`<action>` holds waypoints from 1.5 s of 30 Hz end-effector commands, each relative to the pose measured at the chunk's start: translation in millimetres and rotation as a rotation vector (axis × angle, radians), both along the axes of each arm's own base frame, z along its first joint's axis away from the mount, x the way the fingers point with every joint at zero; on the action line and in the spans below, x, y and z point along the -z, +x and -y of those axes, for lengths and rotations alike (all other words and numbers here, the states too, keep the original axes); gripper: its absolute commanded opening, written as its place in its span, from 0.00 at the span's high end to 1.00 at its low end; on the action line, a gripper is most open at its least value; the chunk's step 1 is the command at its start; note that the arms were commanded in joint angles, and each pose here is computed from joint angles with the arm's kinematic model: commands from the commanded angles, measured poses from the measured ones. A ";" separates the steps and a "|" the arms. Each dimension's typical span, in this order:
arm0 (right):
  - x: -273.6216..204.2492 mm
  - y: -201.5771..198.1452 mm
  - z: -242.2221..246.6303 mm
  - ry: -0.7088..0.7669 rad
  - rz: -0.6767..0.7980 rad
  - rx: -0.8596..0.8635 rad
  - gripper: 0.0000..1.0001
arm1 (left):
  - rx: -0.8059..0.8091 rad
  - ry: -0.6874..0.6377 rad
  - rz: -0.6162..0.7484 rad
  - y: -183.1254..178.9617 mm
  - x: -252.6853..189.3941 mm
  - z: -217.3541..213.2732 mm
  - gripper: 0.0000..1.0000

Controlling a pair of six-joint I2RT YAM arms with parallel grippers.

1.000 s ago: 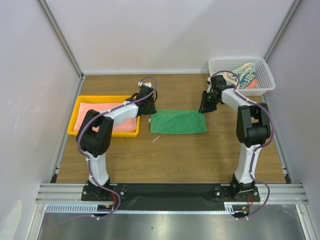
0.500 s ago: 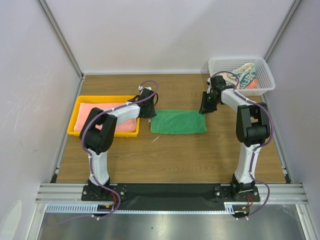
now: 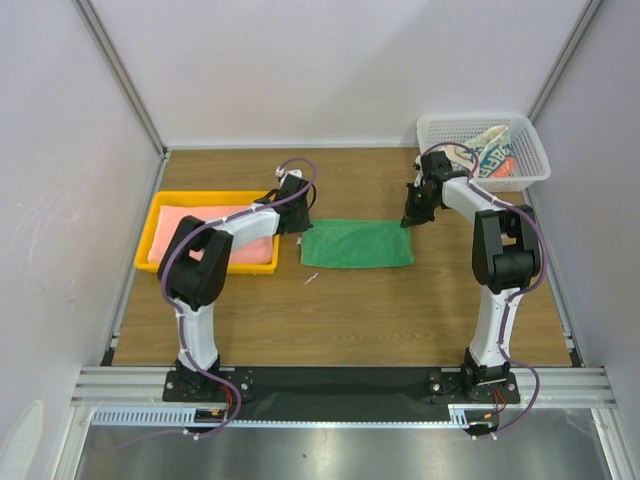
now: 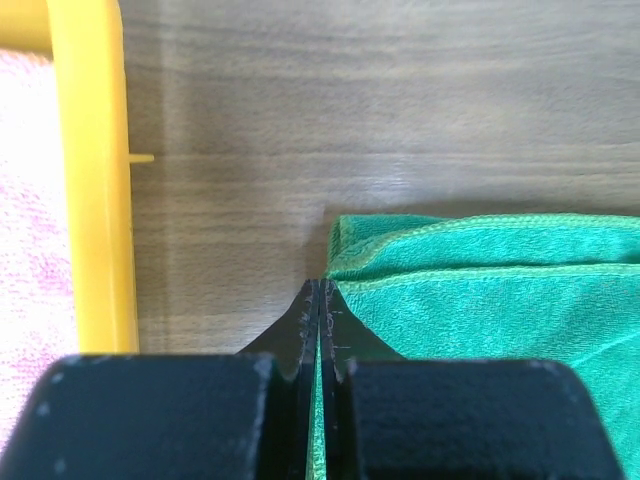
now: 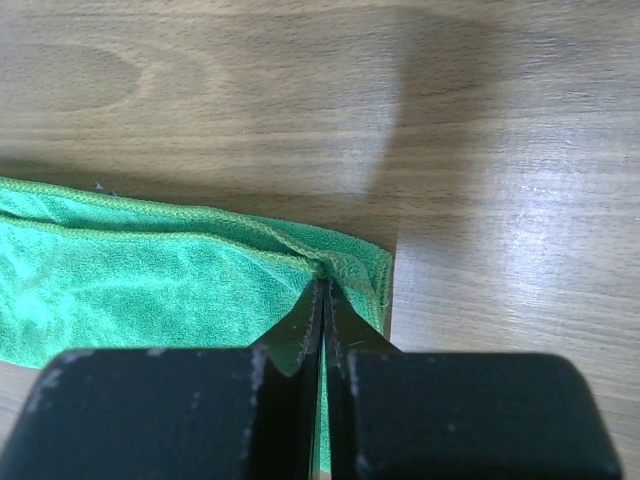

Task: Fold and stack the towels
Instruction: Fold the towel

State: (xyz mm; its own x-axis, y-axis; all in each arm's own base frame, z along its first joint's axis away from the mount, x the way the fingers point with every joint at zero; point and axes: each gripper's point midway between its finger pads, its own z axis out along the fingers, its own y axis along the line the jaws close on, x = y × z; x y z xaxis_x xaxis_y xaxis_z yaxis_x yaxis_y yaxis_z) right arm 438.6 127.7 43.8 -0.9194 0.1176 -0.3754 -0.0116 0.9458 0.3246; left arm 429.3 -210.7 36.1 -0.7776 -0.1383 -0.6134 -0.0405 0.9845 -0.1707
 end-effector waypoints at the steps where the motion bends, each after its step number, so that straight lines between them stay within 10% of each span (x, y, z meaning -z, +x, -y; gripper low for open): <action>1: -19.0 12.1 2.3 -0.013 0.060 0.005 1.00 | 0.007 -0.036 0.124 14.9 -42.5 4.6 1.00; 12: -31.1 13.8 5.5 -0.015 0.089 0.015 1.00 | 0.032 -0.041 0.091 7.7 -35.1 6.7 0.99; 16: -28.7 12.1 5.5 -0.010 0.078 0.018 1.00 | 0.028 -0.025 0.033 1.5 -17.9 5.9 0.68; 20: -27.4 10.8 5.2 -0.012 0.074 0.017 1.00 | 0.014 -0.022 0.023 -3.1 -12.7 2.4 0.59; 31: -29.4 11.8 6.3 -0.018 0.080 0.018 1.00 | 0.010 -0.020 0.009 -2.3 -3.2 2.6 0.76; 45: -29.0 11.9 5.2 -0.016 0.078 0.017 1.00 | 0.020 -0.010 -0.006 -4.4 4.4 2.9 0.73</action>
State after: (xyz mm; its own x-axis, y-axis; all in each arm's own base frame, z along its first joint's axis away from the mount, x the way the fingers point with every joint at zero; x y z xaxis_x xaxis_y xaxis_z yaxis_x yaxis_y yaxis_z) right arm 440.0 123.6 43.8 -0.9162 0.1215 -0.3818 -0.0023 0.9513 0.3082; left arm 422.9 -210.9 32.7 -0.7891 -0.1302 -0.6003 -0.0285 0.9840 -0.1760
